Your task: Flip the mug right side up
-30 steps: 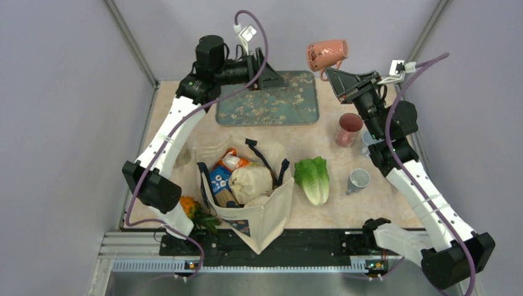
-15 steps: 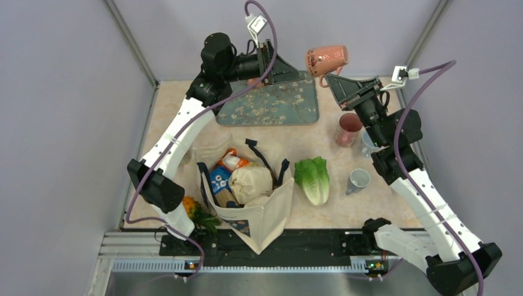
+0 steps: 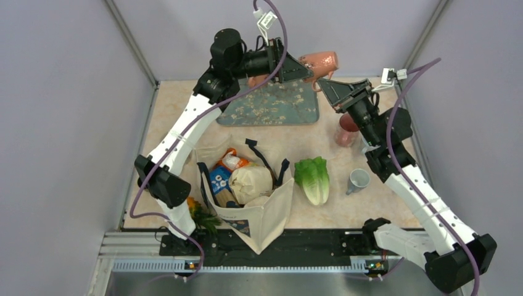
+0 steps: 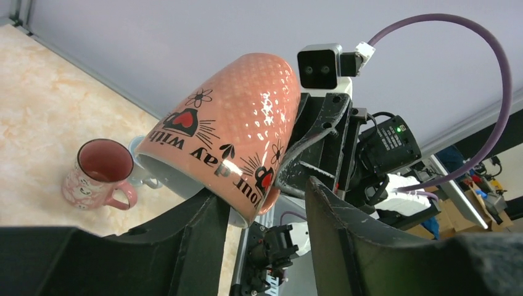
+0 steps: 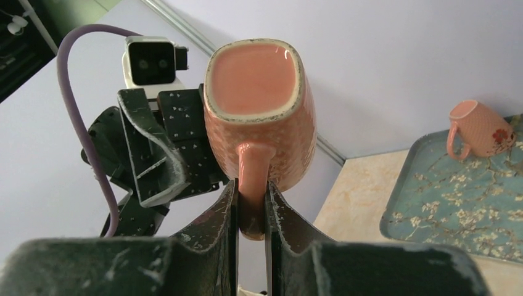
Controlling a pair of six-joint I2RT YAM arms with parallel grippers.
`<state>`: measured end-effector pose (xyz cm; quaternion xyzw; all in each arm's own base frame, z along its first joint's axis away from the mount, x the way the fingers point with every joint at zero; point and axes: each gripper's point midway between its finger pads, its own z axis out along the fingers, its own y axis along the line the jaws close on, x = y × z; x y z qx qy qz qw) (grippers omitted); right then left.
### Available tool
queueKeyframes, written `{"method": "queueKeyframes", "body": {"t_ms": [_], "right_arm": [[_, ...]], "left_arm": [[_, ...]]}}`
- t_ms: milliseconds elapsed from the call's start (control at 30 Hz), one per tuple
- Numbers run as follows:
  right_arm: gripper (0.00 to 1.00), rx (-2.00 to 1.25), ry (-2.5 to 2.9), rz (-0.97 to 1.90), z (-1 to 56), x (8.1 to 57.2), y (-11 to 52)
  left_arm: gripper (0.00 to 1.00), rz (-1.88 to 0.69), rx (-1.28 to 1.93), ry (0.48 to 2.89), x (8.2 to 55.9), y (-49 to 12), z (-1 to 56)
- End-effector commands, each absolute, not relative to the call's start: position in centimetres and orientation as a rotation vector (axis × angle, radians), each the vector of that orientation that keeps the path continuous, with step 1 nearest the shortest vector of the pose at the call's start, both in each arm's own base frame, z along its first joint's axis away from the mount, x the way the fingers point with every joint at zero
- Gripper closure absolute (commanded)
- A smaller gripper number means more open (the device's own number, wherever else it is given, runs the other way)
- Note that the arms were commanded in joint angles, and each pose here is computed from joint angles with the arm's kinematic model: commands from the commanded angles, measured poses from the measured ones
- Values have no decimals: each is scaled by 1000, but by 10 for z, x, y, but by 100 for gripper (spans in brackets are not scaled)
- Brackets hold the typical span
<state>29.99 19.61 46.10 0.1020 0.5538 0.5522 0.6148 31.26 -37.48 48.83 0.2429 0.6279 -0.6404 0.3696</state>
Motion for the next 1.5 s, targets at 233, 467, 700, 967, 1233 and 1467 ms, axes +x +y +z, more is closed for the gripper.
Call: {"method": "queueKeyframes", "body": {"t_ms": [233, 467, 700, 967, 1233, 1467], "right_arm": [[100, 204, 1305, 1497, 445, 304, 230], [37, 312, 1556, 1177, 383, 328, 210], [1, 274, 1705, 986, 350, 326, 197], [1, 170, 1789, 814, 335, 319, 182], [1, 120, 1848, 778, 321, 322, 185], [1, 109, 1888, 778, 311, 324, 189]], "left_arm": [[100, -1670, 647, 1539, 307, -379, 504], [100, -1323, 587, 1650, 351, -348, 467], [100, -698, 550, 1771, 420, -230, 427], [100, -19, 508, 2135, 416, -18, 349], [100, 272, 361, 2468, 361, 128, 269], [100, 227, 375, 2735, 326, 161, 193]]}}
